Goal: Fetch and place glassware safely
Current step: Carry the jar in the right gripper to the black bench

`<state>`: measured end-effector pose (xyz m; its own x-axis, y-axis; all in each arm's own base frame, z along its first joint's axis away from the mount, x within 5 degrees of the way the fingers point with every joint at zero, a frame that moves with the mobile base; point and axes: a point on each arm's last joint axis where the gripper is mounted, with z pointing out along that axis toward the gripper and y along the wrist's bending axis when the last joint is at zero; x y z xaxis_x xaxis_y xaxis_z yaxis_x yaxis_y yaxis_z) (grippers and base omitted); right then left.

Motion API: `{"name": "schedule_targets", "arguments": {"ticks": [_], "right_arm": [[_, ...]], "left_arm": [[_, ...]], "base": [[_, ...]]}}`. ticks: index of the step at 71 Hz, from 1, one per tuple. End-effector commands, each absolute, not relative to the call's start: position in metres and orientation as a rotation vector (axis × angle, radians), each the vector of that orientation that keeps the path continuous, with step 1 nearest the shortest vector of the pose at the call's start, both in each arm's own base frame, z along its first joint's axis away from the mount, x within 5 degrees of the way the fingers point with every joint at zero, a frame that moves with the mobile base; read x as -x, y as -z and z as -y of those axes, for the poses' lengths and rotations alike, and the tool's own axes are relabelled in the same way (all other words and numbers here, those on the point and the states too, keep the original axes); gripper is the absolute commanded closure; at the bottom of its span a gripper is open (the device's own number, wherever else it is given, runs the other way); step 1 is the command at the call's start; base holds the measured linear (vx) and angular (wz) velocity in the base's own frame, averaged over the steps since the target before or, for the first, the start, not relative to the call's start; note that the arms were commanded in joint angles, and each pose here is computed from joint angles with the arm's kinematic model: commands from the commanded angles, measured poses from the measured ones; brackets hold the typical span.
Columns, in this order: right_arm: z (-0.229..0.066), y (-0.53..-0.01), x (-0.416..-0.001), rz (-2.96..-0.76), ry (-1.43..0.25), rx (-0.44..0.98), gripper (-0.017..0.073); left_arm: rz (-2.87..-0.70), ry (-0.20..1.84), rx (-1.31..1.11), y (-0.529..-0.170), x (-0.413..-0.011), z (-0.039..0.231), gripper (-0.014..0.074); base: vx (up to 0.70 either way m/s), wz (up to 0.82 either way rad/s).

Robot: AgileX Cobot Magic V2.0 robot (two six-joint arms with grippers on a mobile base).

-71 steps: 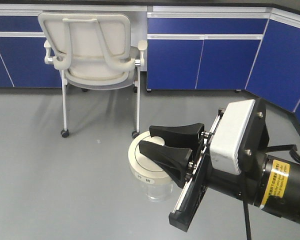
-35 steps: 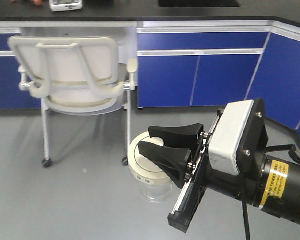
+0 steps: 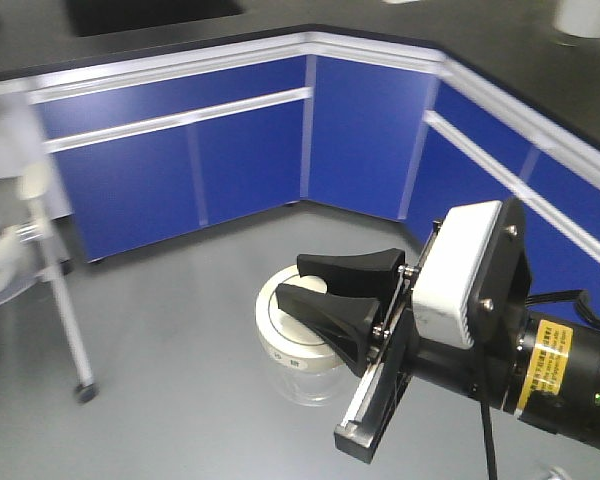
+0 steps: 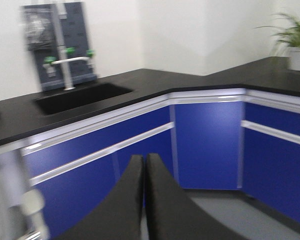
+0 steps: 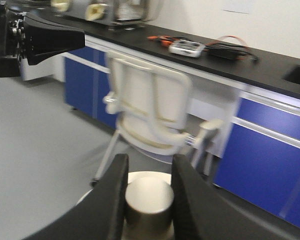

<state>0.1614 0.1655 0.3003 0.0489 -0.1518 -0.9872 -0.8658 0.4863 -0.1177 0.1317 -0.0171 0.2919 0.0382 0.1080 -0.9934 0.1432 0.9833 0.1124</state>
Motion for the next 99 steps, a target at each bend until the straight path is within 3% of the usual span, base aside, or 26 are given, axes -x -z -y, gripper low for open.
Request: {"name": "schedule_targets", "arguments": {"ticks": [1, 99], "right_arm": [[-0.1667, -0.3202, -0.1575, -1.344, -0.754, 0.917, 0.0559], [-0.1669, -0.3204, -0.1573, -1.341, -0.757, 0.917, 0.0559]], "left_arm": [[-1.444, 0.058, -0.195, -0.3070, -0.1317, 0.0194, 0.0601], [-1.444, 0.058, -0.195, -0.3070, -0.1317, 0.0194, 0.0601]], "base": [[0.14, -0.89], [0.19, -0.77]]}}
